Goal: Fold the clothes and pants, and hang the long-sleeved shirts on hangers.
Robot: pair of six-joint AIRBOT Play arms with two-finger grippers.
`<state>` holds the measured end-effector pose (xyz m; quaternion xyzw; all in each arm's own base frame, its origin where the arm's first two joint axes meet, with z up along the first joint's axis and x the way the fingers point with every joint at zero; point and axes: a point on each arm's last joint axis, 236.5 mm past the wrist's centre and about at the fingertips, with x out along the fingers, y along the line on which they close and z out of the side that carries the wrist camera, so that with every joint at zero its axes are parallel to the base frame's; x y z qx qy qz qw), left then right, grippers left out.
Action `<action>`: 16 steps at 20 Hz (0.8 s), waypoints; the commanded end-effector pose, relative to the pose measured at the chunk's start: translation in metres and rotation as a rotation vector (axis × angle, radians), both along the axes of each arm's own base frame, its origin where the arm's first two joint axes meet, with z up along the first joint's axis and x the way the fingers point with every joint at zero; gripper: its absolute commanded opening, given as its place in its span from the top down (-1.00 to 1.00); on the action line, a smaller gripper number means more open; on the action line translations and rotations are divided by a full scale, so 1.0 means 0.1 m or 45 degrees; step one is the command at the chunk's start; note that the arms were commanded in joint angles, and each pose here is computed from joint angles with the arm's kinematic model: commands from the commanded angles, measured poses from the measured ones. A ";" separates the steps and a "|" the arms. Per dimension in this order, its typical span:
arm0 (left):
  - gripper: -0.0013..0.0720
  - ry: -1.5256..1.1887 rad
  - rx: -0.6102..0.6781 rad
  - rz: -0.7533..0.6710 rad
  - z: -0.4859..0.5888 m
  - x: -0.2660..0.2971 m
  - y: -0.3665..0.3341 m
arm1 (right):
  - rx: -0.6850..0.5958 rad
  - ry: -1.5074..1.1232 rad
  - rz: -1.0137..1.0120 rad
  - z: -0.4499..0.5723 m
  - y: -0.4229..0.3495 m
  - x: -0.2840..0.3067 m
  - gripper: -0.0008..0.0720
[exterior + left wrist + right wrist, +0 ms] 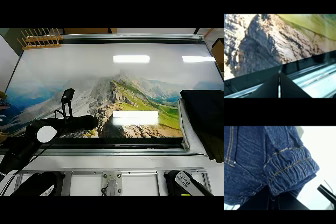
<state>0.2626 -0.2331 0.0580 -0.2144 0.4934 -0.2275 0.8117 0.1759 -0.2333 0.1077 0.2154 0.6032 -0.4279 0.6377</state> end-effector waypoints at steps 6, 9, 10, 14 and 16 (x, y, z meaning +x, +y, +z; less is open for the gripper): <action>0.93 0.000 0.000 0.001 0.00 0.00 0.00 | 0.021 0.105 -0.012 -0.38 0.01 -0.16 0.92; 0.93 0.000 0.000 0.000 0.00 0.00 0.00 | 0.036 0.126 -0.011 -0.44 0.04 -0.19 0.91; 0.93 0.000 0.000 0.000 0.00 0.00 0.00 | 0.038 0.128 -0.011 -0.45 0.04 -0.20 0.89; 0.93 0.000 0.001 0.000 0.00 0.00 0.00 | -0.011 0.076 0.015 -0.35 0.01 -0.16 -0.86; 0.93 0.000 0.001 0.000 0.00 0.00 0.00 | -0.097 -0.047 0.075 -0.18 -0.04 -0.02 -0.94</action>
